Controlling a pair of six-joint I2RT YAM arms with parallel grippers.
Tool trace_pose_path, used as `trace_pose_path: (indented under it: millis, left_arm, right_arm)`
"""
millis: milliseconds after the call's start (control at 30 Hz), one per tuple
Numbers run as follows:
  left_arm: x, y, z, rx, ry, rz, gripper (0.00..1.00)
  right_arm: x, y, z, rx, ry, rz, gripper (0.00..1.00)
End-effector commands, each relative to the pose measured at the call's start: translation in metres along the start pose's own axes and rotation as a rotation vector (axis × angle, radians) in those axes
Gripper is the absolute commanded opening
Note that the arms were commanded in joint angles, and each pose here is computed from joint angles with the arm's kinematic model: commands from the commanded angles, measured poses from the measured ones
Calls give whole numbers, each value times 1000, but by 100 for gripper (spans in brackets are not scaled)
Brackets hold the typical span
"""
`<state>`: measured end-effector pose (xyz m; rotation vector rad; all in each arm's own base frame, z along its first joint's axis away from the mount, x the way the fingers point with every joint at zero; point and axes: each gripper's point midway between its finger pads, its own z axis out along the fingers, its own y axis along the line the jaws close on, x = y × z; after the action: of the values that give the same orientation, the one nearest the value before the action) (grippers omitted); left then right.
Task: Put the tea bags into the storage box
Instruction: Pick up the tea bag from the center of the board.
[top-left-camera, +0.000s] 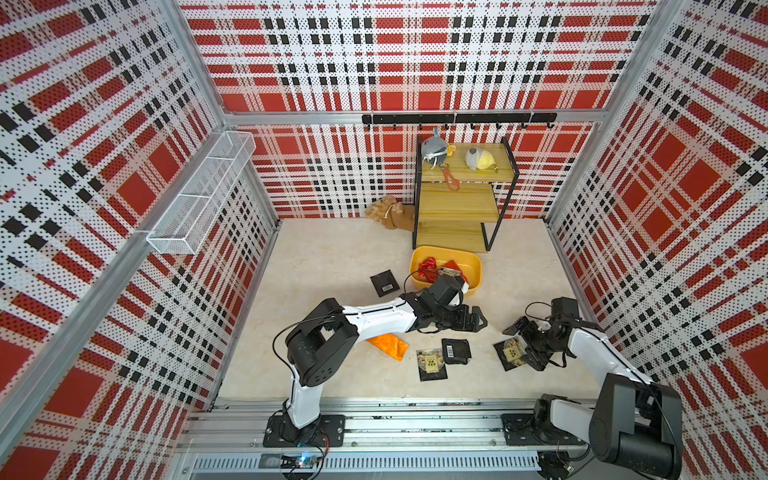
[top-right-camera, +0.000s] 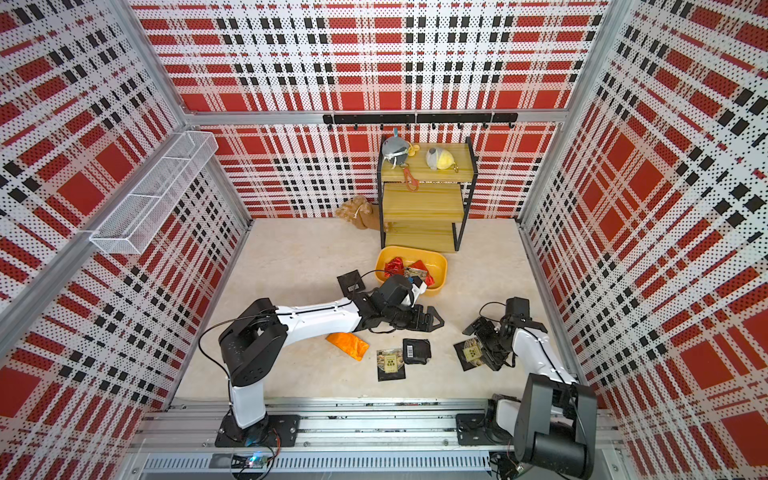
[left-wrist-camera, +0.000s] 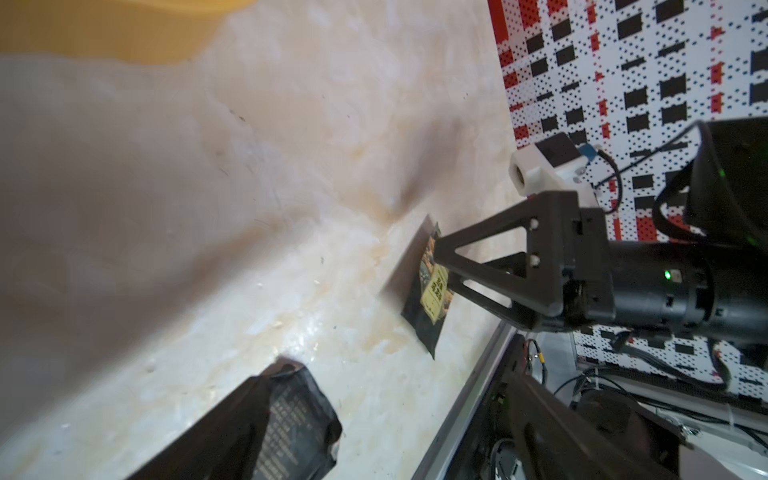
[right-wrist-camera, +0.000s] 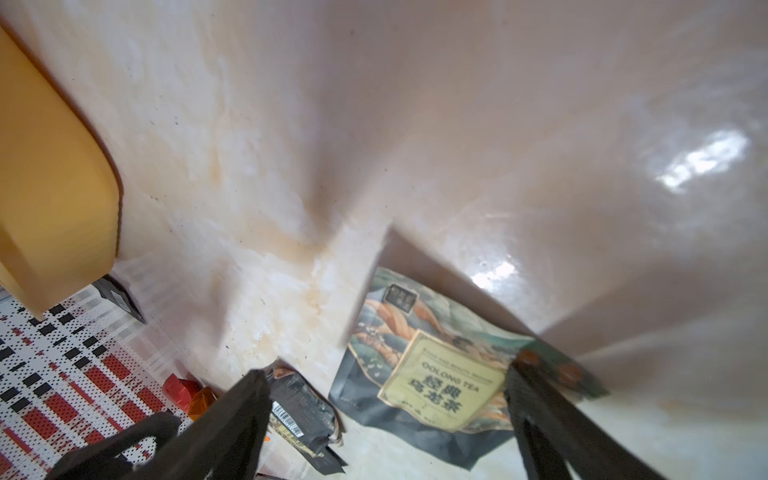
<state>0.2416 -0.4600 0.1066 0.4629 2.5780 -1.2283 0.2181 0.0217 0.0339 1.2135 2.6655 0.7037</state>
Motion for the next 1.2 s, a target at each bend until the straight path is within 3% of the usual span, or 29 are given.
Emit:
trace_pose_path:
  millis: [0,267,700,900,1167]
  left_arm:
    - [20,-12,13,83,40,-21,91]
    - [45,-15,42,130,92,-59,82]
    - [32,-13,67,129,-19,-200,76]
    - [41,-20,84,146,5,-204,75]
    - [43,-15,95,132,2,-204,66]
  right_arm:
    - [-1,-8,6,26,-12,-21,95]
    - [-1,-7,9,20,-2,-22,95]
    - [0,-13,10,10,-7,-5,95]
    - [-2,-12,8,-3,-8,0,95]
    - [-3,-12,7,-16,-4,-1,95]
